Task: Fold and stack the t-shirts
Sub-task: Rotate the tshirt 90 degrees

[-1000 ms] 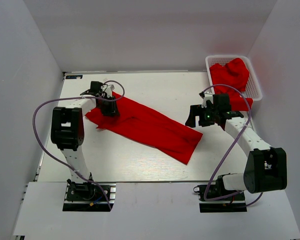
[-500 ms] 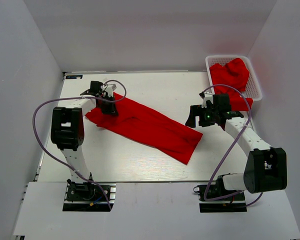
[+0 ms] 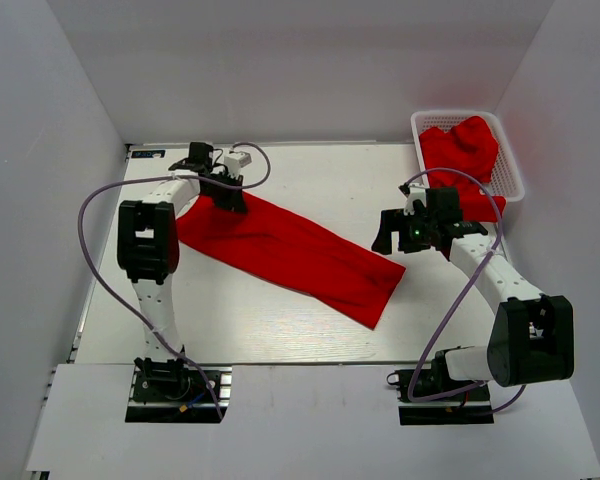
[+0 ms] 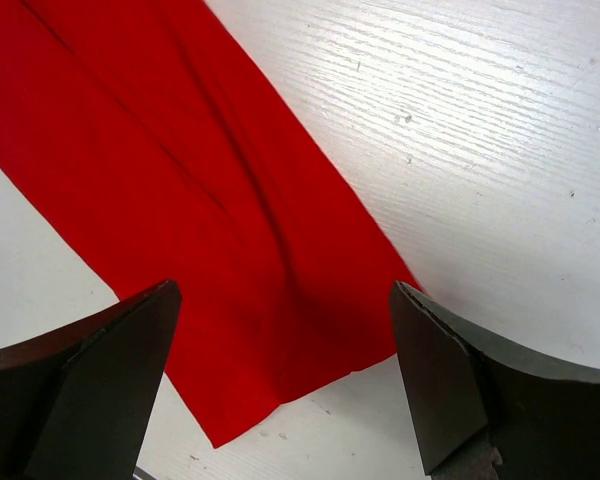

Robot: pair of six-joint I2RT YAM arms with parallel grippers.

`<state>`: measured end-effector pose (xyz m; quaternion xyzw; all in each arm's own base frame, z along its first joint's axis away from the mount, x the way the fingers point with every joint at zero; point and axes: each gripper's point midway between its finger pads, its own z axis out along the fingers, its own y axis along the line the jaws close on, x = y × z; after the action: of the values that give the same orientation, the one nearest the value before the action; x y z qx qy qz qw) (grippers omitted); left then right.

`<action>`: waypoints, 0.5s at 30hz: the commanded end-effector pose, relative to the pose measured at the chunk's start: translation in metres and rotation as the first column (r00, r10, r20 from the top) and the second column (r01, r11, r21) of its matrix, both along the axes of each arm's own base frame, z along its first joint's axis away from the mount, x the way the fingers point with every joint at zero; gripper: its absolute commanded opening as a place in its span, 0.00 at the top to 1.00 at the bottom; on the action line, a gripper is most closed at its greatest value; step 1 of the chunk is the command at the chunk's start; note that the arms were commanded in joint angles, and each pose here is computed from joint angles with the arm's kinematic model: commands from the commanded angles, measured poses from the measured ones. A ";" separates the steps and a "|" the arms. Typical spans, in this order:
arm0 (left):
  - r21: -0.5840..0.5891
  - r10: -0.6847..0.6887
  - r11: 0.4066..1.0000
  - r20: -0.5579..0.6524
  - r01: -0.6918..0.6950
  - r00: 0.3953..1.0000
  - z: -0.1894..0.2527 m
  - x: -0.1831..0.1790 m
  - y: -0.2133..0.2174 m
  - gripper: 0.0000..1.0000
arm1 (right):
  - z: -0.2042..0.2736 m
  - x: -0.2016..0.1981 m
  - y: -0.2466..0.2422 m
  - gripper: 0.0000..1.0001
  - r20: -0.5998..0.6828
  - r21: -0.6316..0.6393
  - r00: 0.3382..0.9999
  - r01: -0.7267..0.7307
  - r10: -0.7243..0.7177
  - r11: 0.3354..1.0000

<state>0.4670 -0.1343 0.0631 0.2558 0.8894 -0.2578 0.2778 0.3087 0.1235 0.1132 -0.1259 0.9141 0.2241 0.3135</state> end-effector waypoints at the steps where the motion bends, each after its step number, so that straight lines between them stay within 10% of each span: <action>1: 0.013 -0.077 0.997 -0.016 0.077 0.997 -0.001 -0.003 -0.004 1.00 | 0.020 0.010 0.000 0.10 0.060 -0.008 0.998 -0.004 0.005 1.000; 3: 0.039 -0.063 0.997 -0.018 0.064 0.998 -0.005 0.002 0.000 0.74 | 0.019 0.010 -0.001 0.10 0.054 -0.007 0.999 0.001 -0.001 1.000; 6: 0.042 -0.018 0.999 0.014 0.018 1.000 0.009 0.009 0.002 0.00 | 0.021 0.009 -0.002 0.10 0.057 -0.011 0.998 0.008 -0.007 1.000; 15: 0.012 0.457 0.886 0.145 -0.463 0.878 0.087 0.070 0.043 0.00 | 0.017 0.013 0.020 0.10 0.054 0.025 0.996 -0.065 0.064 0.998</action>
<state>0.5047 -0.1090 0.0737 0.1412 0.9273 -0.1783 0.2973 0.3069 0.1271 0.1128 -0.1309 0.9150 0.2242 0.3089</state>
